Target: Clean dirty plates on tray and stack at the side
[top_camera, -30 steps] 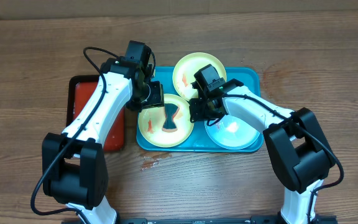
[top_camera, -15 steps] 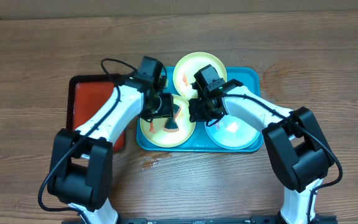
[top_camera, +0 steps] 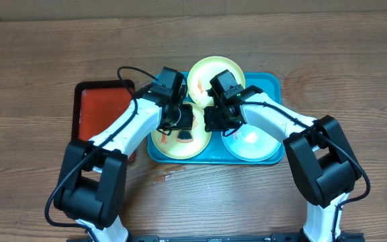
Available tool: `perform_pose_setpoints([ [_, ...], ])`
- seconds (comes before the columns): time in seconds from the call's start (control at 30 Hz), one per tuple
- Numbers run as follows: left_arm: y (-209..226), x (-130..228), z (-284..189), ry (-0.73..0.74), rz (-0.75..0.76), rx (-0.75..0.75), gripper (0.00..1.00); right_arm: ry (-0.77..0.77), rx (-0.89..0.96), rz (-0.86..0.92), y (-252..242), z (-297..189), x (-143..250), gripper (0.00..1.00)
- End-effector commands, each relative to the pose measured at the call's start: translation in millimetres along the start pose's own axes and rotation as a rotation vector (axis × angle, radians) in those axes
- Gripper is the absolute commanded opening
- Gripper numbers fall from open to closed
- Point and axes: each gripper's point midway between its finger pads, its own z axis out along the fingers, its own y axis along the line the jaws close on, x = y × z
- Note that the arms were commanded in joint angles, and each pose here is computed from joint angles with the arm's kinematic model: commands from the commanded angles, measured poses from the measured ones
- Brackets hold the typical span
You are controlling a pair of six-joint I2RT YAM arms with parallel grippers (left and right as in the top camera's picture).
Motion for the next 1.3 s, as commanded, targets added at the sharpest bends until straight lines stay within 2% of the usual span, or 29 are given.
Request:
perform_pose_setpoints([
  [0.0,0,10,13,0.039,-0.004,-0.018,0.37,0.009,-0.005,0.006,-1,5,0,0.04],
  [0.33,19,9,16,0.029,-0.007,-0.121,0.33,0.008,-0.004,0.006,-1,5,0,0.04],
  [0.47,19,10,17,0.031,-0.007,-0.122,0.24,0.008,-0.004,0.006,-1,5,0,0.04],
  [0.57,19,10,17,0.032,-0.012,-0.12,0.12,0.008,-0.002,0.005,-2,5,0,0.04],
  [0.77,20,12,18,0.038,-0.011,-0.123,0.11,0.008,-0.002,0.005,-1,5,0,0.04],
  [0.83,23,14,19,0.04,-0.012,-0.138,0.05,0.007,-0.002,0.005,-2,5,0,0.04],
  [0.9,34,14,18,0.034,-0.015,-0.197,0.04,0.007,-0.002,0.005,-2,5,0,0.04],
  [1.1,96,12,-7,-0.032,-0.075,-0.564,0.04,0.008,-0.001,0.006,-2,5,0,0.04],
  [1.2,111,13,-17,-0.042,-0.061,-0.665,0.04,0.008,-0.001,0.006,-2,5,0,0.04],
  [1.27,112,11,-19,-0.049,-0.06,-0.679,0.04,0.008,-0.001,0.006,-2,5,0,0.04],
])
